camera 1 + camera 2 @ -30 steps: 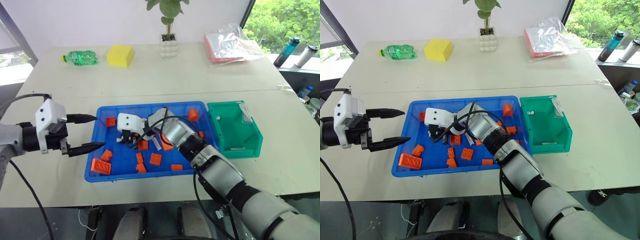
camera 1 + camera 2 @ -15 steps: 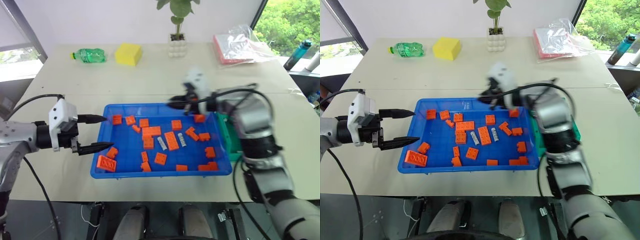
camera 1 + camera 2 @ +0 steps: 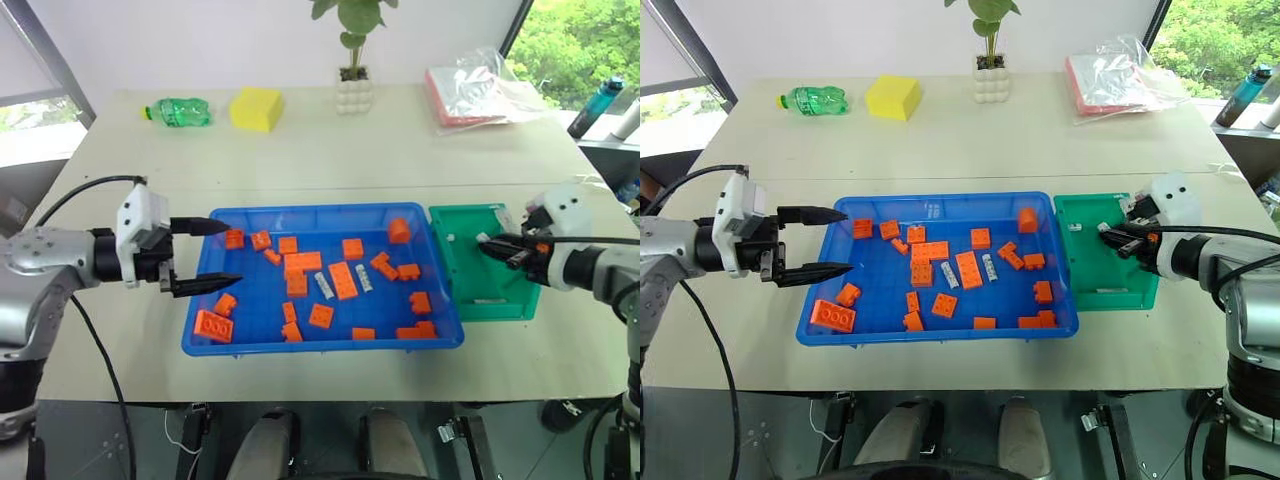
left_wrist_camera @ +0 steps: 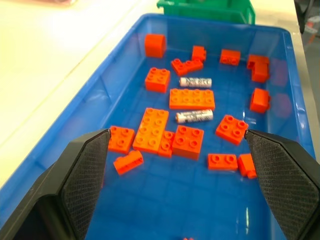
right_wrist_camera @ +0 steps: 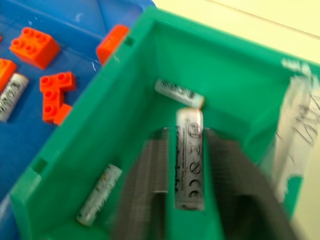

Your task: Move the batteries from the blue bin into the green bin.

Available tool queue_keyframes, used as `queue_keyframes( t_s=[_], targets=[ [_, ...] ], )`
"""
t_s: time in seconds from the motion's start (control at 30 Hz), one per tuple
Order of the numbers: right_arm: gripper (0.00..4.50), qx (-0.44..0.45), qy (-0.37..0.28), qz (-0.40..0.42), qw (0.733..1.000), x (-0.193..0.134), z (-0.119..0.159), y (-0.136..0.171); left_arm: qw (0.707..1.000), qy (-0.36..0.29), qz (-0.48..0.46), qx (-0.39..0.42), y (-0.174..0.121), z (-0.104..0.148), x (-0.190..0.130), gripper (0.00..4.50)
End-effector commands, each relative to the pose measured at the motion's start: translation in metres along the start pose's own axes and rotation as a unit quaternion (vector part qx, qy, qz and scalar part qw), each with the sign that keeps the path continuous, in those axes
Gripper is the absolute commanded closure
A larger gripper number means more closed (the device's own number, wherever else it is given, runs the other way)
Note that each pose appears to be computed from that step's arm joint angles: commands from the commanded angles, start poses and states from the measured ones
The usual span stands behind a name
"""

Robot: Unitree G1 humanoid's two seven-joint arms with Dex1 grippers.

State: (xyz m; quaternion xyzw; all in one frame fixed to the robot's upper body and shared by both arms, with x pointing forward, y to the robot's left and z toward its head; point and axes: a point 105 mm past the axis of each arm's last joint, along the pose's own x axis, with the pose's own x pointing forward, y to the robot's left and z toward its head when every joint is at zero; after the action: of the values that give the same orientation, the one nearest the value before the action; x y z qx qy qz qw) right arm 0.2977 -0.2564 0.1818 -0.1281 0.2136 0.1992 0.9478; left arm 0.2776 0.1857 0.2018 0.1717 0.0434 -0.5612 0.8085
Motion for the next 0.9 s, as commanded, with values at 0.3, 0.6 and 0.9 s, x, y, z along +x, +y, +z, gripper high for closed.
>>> queue_keyframes(
  t_s=[0.3, 0.6, 0.9],
  targets=[
    [2.03, -0.103, -0.092, 0.135, 0.981, 0.026, 0.072, 0.064, 1.0, 0.0, 0.0, 0.024, 0.0, 0.007, -0.002, 0.0],
    [2.03, -0.126, -0.058, 0.299, 0.944, 0.079, 0.061, 0.169, 1.0, 0.007, -0.008, 0.018, -0.008, 0.01, -0.004, 0.0],
    [2.03, -0.119, -0.007, 0.352, 0.928, 0.097, 0.038, 0.206, 0.999, 0.003, -0.027, 0.024, -0.014, 0.012, 0.002, 0.0]
  ],
)
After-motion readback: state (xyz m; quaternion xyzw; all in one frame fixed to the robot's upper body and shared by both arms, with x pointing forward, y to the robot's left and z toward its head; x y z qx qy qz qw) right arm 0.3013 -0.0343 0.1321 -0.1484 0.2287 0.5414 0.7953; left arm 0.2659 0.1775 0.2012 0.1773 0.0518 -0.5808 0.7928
